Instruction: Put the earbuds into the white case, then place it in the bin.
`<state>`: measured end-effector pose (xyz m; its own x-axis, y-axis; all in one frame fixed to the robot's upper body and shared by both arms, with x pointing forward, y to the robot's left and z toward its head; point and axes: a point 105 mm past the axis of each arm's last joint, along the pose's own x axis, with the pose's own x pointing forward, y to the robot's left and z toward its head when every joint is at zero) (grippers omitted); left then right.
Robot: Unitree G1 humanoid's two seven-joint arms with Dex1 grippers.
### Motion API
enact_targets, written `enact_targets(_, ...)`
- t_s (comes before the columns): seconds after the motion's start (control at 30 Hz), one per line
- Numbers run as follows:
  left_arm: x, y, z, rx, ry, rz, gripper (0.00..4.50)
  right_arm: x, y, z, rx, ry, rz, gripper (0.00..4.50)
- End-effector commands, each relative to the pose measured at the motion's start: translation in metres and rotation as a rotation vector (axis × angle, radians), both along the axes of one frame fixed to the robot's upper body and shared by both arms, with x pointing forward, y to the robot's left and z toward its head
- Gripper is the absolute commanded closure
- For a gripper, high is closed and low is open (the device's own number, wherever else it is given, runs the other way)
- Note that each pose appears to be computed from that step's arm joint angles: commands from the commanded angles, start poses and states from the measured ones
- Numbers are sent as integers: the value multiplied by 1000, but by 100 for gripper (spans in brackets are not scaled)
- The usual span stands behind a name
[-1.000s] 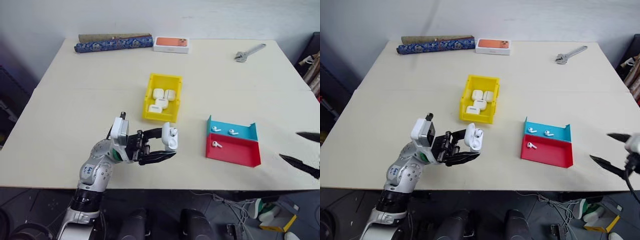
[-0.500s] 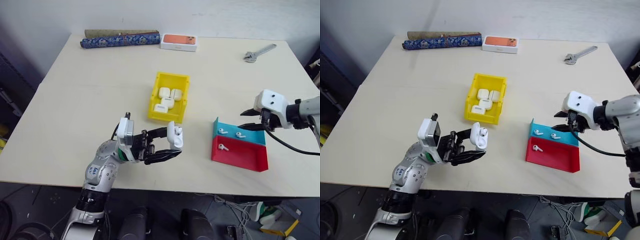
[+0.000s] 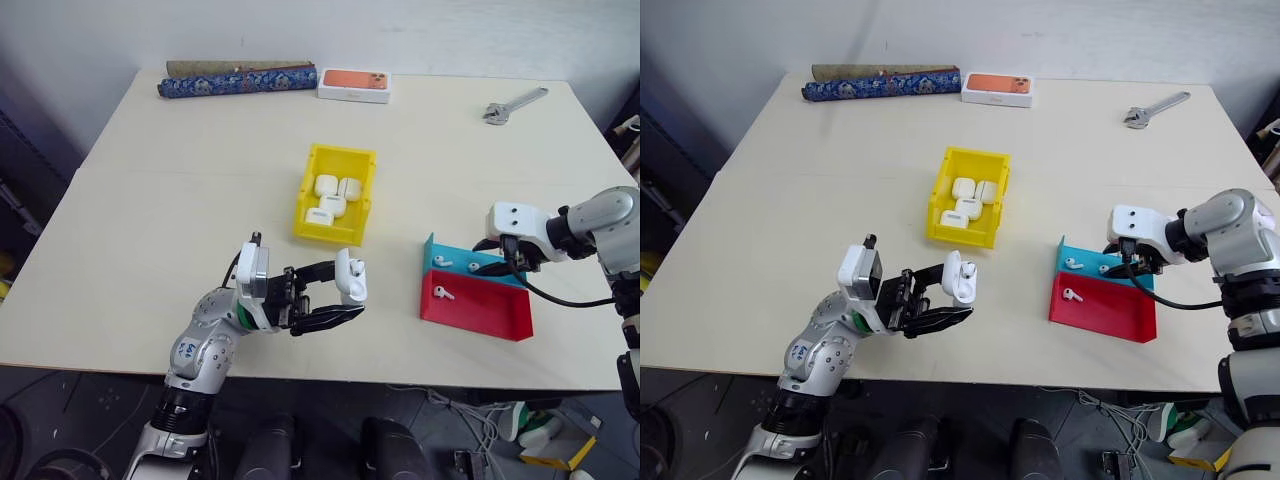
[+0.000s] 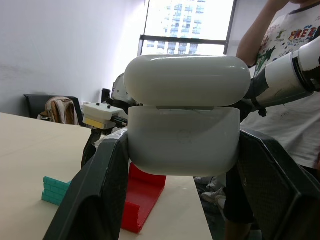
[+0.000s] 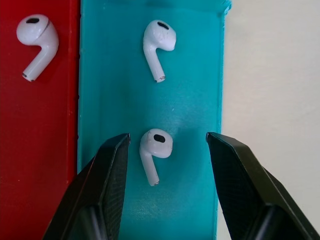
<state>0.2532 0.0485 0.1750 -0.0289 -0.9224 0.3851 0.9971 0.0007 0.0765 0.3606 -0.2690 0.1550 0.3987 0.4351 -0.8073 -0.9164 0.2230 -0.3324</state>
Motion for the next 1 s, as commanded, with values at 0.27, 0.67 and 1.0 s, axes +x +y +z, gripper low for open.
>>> enact_targets(0.27, -5, 0, 11, -10, -54, -8, 172, 3, -3, 0, -27, -4, 22, 205)
enact_targets(0.67, -5, 1, 11, -9, -56, -2, 172, 6, -5, -6, -22, 18, 0, 294)
enact_targets(1.0, -5, 1, 11, -10, -57, -2, 172, 7, -3, -8, -17, 3, 8, 325)
